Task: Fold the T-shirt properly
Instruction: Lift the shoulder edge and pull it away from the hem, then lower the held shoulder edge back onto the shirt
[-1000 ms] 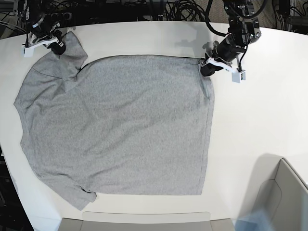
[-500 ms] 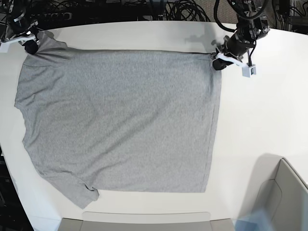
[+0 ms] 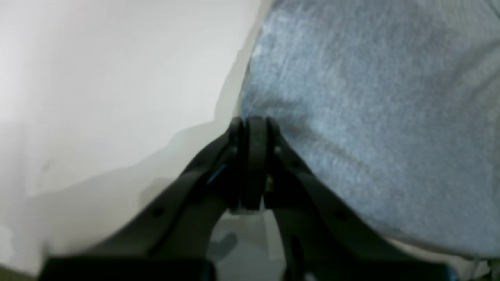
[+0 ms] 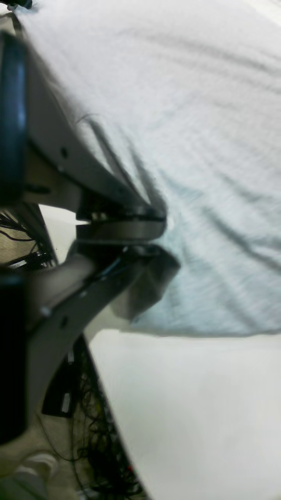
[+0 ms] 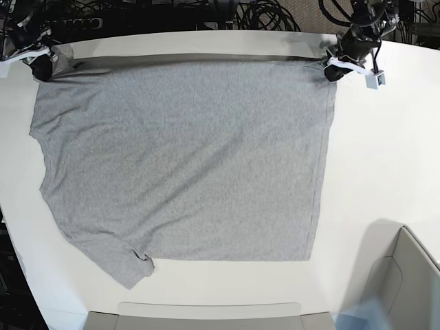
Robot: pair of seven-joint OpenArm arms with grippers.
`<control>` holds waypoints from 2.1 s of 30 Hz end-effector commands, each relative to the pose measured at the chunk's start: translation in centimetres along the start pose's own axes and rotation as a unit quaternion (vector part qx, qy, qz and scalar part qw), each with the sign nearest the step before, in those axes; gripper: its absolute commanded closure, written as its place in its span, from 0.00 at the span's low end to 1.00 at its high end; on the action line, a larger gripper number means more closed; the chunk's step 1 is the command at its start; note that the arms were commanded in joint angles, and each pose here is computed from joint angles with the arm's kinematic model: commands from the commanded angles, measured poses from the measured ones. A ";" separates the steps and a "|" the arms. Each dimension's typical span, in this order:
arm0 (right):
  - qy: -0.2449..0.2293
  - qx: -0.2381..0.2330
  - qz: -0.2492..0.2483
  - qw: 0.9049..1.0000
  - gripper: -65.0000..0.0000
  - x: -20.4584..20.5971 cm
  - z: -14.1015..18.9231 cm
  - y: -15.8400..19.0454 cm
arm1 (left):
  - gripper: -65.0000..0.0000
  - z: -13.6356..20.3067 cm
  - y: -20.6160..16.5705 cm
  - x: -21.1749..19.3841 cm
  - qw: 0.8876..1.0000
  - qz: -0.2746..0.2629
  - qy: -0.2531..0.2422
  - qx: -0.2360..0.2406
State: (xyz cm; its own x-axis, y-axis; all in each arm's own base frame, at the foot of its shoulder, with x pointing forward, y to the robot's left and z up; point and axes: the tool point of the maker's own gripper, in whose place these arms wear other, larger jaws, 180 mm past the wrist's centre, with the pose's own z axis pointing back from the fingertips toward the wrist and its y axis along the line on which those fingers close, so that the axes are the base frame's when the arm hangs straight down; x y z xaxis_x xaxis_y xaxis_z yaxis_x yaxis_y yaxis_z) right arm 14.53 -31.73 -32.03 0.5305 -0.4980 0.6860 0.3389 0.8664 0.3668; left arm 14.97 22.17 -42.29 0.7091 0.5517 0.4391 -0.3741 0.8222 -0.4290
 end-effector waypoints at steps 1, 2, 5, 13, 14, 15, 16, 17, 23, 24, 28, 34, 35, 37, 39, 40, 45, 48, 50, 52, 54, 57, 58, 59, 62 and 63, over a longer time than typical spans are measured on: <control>-0.023 0.007 0.015 1.000 1.00 1.5 0.4 0.5 | 1.00 0.9 -0.1 0.8 1.000 -0.015 -0.014 0.004; -0.025 0.009 0.022 0.999 1.00 1.7 0.4 0.8 | 1.00 1.4 -0.6 1.2 0.999 -0.024 -0.022 0.001; -0.027 0.002 0.058 0.998 1.00 2.0 0.4 1.2 | 1.00 2.3 -2.3 2.2 0.998 -0.040 -0.043 -0.012; -0.048 0.014 0.096 0.994 1.00 3.8 -1.3 2.7 | 1.00 2.0 -3.5 3.1 0.998 -0.035 -0.055 -0.024; -0.043 0.019 0.101 0.994 1.00 3.7 -1.6 2.9 | 1.00 1.9 -3.7 3.5 0.997 -0.035 -0.060 -0.026; -0.038 0.022 0.104 0.994 1.00 3.6 -1.9 3.0 | 1.00 1.8 -3.8 3.7 0.997 -0.036 -0.063 -0.027; -0.033 0.024 0.108 0.993 1.00 3.5 -2.2 3.0 | 1.00 1.8 -3.9 3.9 0.997 -0.037 -0.065 -0.029; -0.032 0.028 0.110 0.993 1.00 3.6 -2.7 3.1 | 1.00 1.7 -4.1 4.2 0.997 -0.037 -0.068 -0.031; -0.024 0.043 0.139 0.989 1.00 3.9 -4.9 4.3 | 1.00 1.2 -5.7 6.7 0.993 -0.043 -0.097 -0.050; -0.026 0.042 0.155 0.987 1.00 4.0 -5.4 4.7 | 1.00 1.2 -6.0 7.1 0.992 -0.044 -0.102 -0.053; -0.039 0.046 0.200 0.978 1.00 4.8 -6.9 6.3 | 1.00 0.7 -7.1 9.0 0.992 -0.033 -0.110 -0.059; -0.056 0.042 0.229 0.971 1.00 6.3 -9.3 7.3 | 1.00 -1.2 -7.8 11.7 0.992 0.005 -0.107 -0.065; -0.060 0.041 0.231 0.970 1.00 6.6 -9.6 7.5 | 1.00 -1.8 -7.4 12.1 0.993 0.007 -0.102 -0.063; -0.066 0.040 0.231 0.970 1.00 7.2 -10.1 7.6 | 1.00 -3.0 -6.7 12.7 0.994 0.017 -0.092 -0.059; -0.071 0.040 0.229 0.970 1.00 7.7 -10.3 7.7 | 1.00 -3.4 -6.4 13.5 0.994 0.018 -0.092 -0.058; -0.072 0.038 0.229 0.970 1.00 7.8 -10.2 7.6 | 1.00 -3.2 -6.3 14.2 0.994 0.011 -0.098 -0.056; -0.096 0.043 0.227 0.968 1.00 9.6 -10.4 8.5 | 1.00 -2.6 -6.9 17.1 0.991 -0.004 -0.122 -0.060; -0.112 0.046 0.225 0.967 1.00 11.0 -10.7 9.0 | 1.00 -2.6 -7.5 17.8 0.989 -0.004 -0.131 -0.067; -0.123 0.043 0.227 0.965 1.00 12.6 -11.3 9.1 | 1.00 -3.0 -8.1 18.2 0.989 -0.002 -0.131 -0.074; -0.116 0.035 0.237 0.964 1.00 13.2 -12.6 8.8 | 1.00 -4.2 -9.2 17.9 0.990 -0.006 -0.115 -0.085; -0.107 0.027 0.251 0.962 1.00 13.9 -14.0 8.7 | 1.00 -4.9 -9.6 18.1 0.990 -0.003 -0.111 -0.089; -0.101 0.021 0.272 0.957 1.00 14.9 -15.9 9.2 | 1.00 -5.9 -9.7 18.6 0.990 0.013 -0.105 -0.092; -0.101 0.022 0.274 0.956 1.00 15.3 -16.3 9.4 | 1.00 -6.1 -9.8 18.9 0.990 0.016 -0.106 -0.094; -0.101 0.022 0.275 0.956 1.00 15.8 -16.8 9.7 | 1.00 -6.2 -9.9 19.4 0.989 0.019 -0.111 -0.096; -0.099 0.022 0.271 0.957 1.00 16.8 -18.2 10.2 | 1.00 -6.7 -10.6 20.5 0.987 0.024 -0.120 -0.103; -0.097 0.024 0.272 0.957 1.00 17.0 -18.6 10.6 | 1.00 -6.9 -10.8 20.8 0.987 0.027 -0.119 -0.105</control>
State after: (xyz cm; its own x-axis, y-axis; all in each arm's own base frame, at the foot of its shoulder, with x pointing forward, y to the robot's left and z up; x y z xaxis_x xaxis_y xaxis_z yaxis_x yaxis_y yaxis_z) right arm 40.53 -30.70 -30.87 0.5256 0.0124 0.8506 0.0049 0.9998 -0.0176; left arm 36.61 23.07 -35.87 0.5634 0.6346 0.5289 -0.2845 0.7501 -0.5969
